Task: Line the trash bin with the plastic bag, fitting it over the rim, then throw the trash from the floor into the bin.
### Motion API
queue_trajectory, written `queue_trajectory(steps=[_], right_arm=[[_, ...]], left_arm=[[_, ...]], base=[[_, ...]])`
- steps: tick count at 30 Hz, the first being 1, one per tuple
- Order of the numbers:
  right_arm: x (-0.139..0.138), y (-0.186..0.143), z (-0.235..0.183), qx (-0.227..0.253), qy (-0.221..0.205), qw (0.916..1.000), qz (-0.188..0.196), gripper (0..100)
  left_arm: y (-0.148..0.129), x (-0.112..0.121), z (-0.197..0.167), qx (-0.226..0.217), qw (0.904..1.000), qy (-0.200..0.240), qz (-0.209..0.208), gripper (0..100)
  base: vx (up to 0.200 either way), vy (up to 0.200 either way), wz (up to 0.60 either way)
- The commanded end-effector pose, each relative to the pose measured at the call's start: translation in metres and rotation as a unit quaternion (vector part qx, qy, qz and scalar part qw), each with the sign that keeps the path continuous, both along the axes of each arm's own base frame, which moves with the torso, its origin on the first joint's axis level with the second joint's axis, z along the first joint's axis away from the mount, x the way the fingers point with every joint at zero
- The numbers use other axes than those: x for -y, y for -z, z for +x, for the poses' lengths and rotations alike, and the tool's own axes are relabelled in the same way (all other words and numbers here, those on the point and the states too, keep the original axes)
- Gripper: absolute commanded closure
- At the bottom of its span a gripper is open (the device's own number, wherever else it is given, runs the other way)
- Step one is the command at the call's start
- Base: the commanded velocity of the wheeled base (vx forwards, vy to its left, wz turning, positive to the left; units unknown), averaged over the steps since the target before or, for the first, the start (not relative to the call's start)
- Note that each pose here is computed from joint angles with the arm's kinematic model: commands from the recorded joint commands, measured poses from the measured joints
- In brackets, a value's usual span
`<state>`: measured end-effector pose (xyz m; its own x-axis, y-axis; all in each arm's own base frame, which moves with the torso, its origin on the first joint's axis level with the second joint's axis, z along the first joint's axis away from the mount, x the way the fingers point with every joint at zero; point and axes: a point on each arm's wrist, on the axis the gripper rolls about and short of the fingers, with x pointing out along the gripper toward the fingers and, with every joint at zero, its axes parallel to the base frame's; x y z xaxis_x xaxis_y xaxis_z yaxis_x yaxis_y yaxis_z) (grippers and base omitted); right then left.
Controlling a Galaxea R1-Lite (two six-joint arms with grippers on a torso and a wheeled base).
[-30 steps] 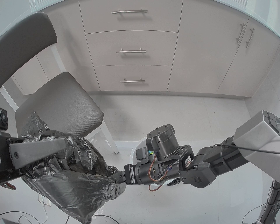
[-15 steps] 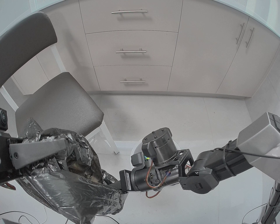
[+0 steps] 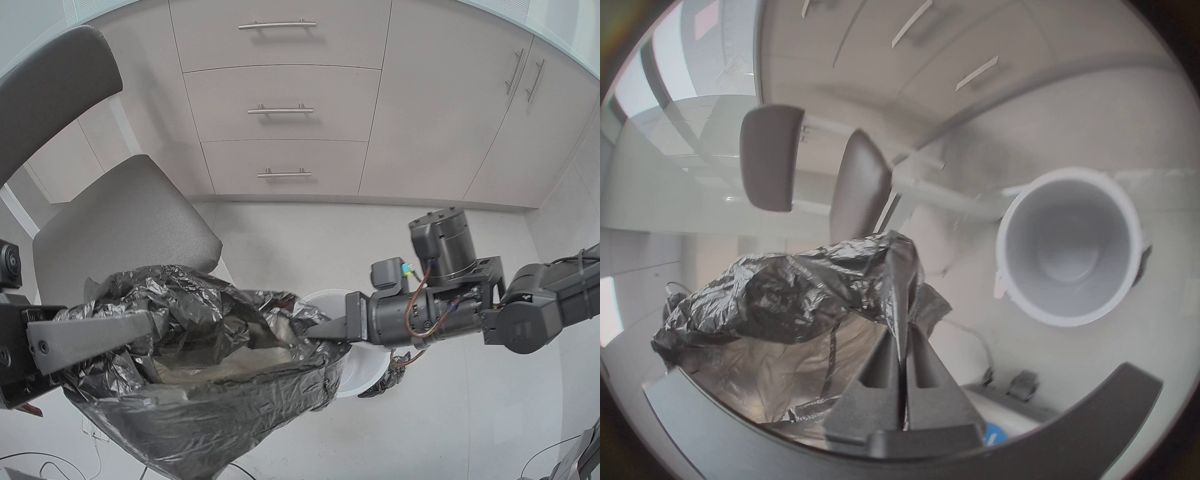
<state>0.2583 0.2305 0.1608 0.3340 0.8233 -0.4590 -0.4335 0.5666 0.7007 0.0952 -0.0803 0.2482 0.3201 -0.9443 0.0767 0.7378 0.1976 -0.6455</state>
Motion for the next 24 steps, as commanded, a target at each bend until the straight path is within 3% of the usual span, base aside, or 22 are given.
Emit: queue_trajectory(steps=[1, 4, 9, 11, 12, 13, 18, 24], right_arm=[[0.038, -0.036, -0.016, 0.108, 0.097, 0.9881, -0.051, 100], [0.044, -0.041, -0.026, 0.152, 0.146, 0.9715, -0.108, 100], [0.045, -0.046, -0.045, 0.199, 0.177, 0.9503, -0.161, 100], [0.047, -0.047, -0.046, 0.21, 0.186, 0.9429, -0.179, 100], [0.05, -0.048, -0.047, 0.224, 0.2, 0.9312, -0.207, 100], [0.053, -0.05, -0.049, 0.228, 0.204, 0.9275, -0.215, 100], [0.065, -0.058, -0.062, 0.241, 0.213, 0.9223, -0.214, 100], [0.077, -0.074, -0.073, 0.272, 0.224, 0.9126, -0.208, 100]], left_arm=[[0.008, 0.005, 0.003, 0.015, 0.9998, 0.001, 0.016, 100], [0.015, 0.013, 0.008, 0.033, 0.998, -0.032, 0.043, 100], [0.035, 0.039, 0.009, 0.066, 0.9889, -0.074, 0.111, 100], [0.037, 0.043, 0.01, 0.067, 0.9877, -0.077, 0.118, 100], [0.038, 0.048, 0.01, 0.07, 0.9879, -0.075, 0.116, 100], [0.037, 0.049, 0.011, 0.074, 0.9885, -0.075, 0.109, 100], [0.036, 0.067, 0.017, 0.08, 0.9918, -0.058, 0.081, 100], [0.044, 0.101, 0.031, 0.048, 0.9977, -0.035, 0.034, 100]], base=[[0.0, 0.0, 0.0], [0.0, 0.0, 0.0], [0.0, 0.0, 0.0], [0.0, 0.0, 0.0], [0.0, 0.0, 0.0], [0.0, 0.0, 0.0], [0.0, 0.0, 0.0], [0.0, 0.0, 0.0]])
